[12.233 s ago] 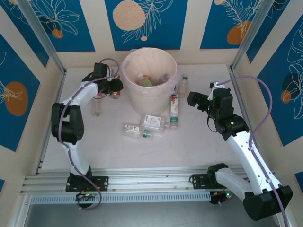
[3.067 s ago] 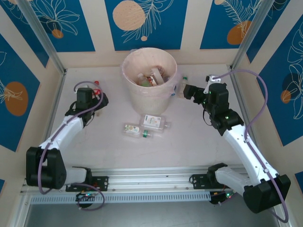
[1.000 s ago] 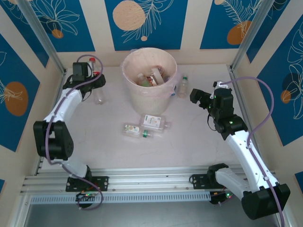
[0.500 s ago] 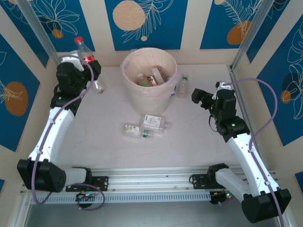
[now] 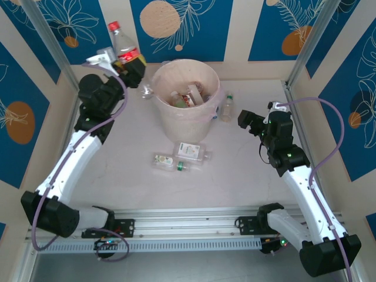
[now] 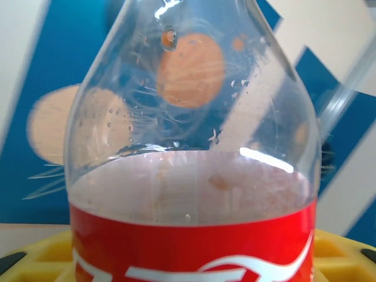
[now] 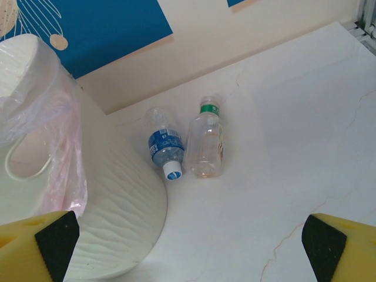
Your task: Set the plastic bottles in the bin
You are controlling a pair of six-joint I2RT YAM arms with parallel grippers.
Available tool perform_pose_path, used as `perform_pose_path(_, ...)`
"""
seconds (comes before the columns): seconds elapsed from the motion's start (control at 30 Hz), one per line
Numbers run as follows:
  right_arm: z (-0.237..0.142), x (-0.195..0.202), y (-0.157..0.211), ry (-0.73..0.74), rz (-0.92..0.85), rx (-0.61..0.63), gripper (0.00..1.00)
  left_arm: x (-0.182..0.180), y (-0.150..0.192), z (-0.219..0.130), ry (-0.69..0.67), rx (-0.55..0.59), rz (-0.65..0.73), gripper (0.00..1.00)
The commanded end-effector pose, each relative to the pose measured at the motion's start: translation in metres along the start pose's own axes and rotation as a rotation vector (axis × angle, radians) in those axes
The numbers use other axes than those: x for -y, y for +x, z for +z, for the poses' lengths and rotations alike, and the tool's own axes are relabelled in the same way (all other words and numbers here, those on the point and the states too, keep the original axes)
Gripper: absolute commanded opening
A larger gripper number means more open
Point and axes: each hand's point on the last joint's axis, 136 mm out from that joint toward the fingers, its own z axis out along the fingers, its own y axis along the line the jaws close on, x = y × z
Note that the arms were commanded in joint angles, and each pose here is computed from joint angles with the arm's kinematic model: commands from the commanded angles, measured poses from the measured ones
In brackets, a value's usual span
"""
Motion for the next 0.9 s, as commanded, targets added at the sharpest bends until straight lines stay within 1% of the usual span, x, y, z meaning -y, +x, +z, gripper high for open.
perform_pose_path(0.0, -0.002, 0.0, -0.001, -0.011, 0.022, 0.012, 1.0, 0.038, -0.005, 0.015, 0.127, 0.021, 0.044, 0.41)
perform_pose_path(0.17, -0.004, 0.0, -0.001, -0.01, 0.02, 0.009, 0.99, 0.045, 0.024, 0.04, 0.136, -0.033, 0.06, 0.41)
perform_pose_path(0.4, -0.007, 0.003, 0.0, 0.0, 0.014, 0.009, 1.0, 0.028, 0.069, 0.059, 0.037, -0.095, 0.149, 0.41)
perform_pose_path(0.53, -0.007, 0.002, -0.001, -0.004, 0.018, 0.011, 1.0, 0.019, 0.091, 0.066, -0.002, -0.145, 0.188, 0.46)
perform_pose_path(0.63, -0.007, 0.002, 0.0, -0.007, 0.021, 0.008, 1.0, 0.013, 0.106, 0.066, -0.031, -0.181, 0.185, 0.49)
perform_pose_path(0.7, -0.006, 0.003, 0.001, -0.004, 0.022, 0.007, 1.0, 0.008, 0.117, 0.065, -0.06, -0.207, 0.165, 0.52)
perform_pose_path(0.8, -0.006, 0.003, 0.001, -0.003, 0.024, 0.006, 1.0, -0.003, 0.132, 0.061, -0.12, -0.251, 0.129, 0.62)
perform_pose_path(0.87, -0.005, 0.002, 0.002, -0.007, 0.024, 0.002, 1.0, -0.009, 0.135, 0.057, -0.162, -0.263, 0.109, 0.73)
